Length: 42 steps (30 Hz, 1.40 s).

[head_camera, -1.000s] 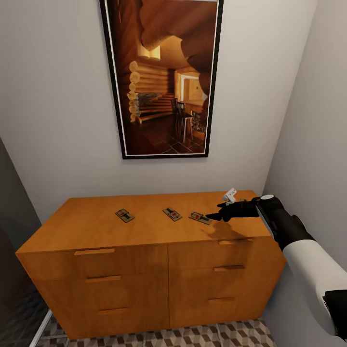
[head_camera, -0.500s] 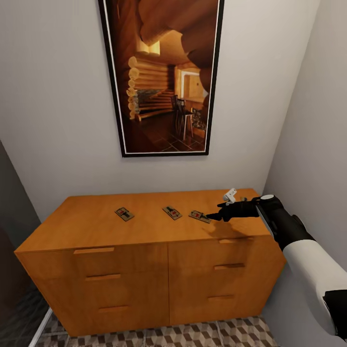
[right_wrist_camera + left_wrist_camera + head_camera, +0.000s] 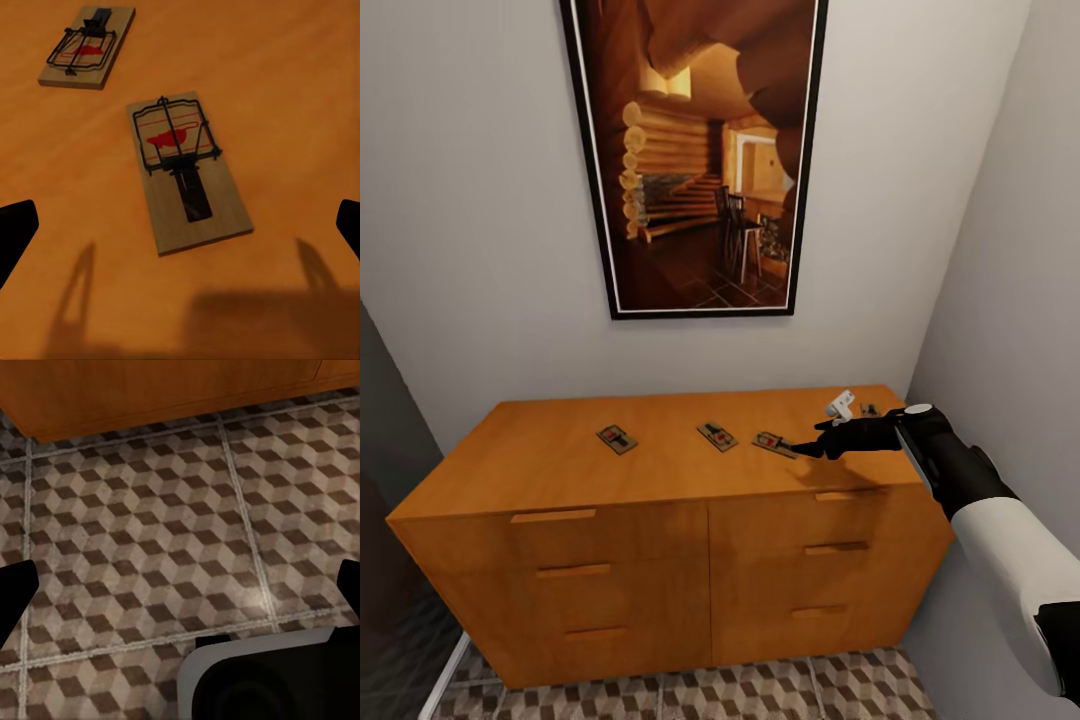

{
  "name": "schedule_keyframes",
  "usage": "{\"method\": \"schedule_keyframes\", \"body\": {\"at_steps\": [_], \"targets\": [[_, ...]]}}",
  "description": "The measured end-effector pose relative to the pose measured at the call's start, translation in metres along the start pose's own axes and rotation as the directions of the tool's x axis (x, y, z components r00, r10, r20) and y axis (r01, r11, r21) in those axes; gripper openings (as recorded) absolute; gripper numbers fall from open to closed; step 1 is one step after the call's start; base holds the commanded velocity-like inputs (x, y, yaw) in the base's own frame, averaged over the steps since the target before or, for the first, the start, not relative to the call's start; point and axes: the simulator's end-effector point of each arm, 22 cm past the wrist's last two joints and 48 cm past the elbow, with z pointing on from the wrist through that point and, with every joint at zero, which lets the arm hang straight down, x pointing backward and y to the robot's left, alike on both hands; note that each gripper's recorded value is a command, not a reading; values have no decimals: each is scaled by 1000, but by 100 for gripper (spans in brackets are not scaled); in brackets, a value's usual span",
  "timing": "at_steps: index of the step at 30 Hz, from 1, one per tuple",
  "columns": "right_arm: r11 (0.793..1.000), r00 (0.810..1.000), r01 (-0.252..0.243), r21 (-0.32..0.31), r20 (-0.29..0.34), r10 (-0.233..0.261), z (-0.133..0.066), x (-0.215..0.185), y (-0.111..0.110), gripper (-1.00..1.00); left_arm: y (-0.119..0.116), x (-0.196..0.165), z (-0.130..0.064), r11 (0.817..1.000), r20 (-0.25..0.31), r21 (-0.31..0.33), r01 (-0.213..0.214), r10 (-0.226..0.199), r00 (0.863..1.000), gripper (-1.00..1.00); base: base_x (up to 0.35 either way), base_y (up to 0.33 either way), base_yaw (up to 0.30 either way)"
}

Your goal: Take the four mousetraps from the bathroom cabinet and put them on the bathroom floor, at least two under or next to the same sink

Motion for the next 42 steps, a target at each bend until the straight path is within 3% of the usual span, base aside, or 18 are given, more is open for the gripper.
{"method": "schedule_keyframes", "body": {"at_steps": [31,42], "targets": [[1000,1000,-17,-9,-22,17,12,17,-5,100,-1,9,-5,1000,-33,3,0,0,999,100,0,0,0],[1000,1000,15,-11,-1,-15,13,11,-3,100,-1,9,-5,1000,-33,3,0,0,999,100,0,0,0]]}}
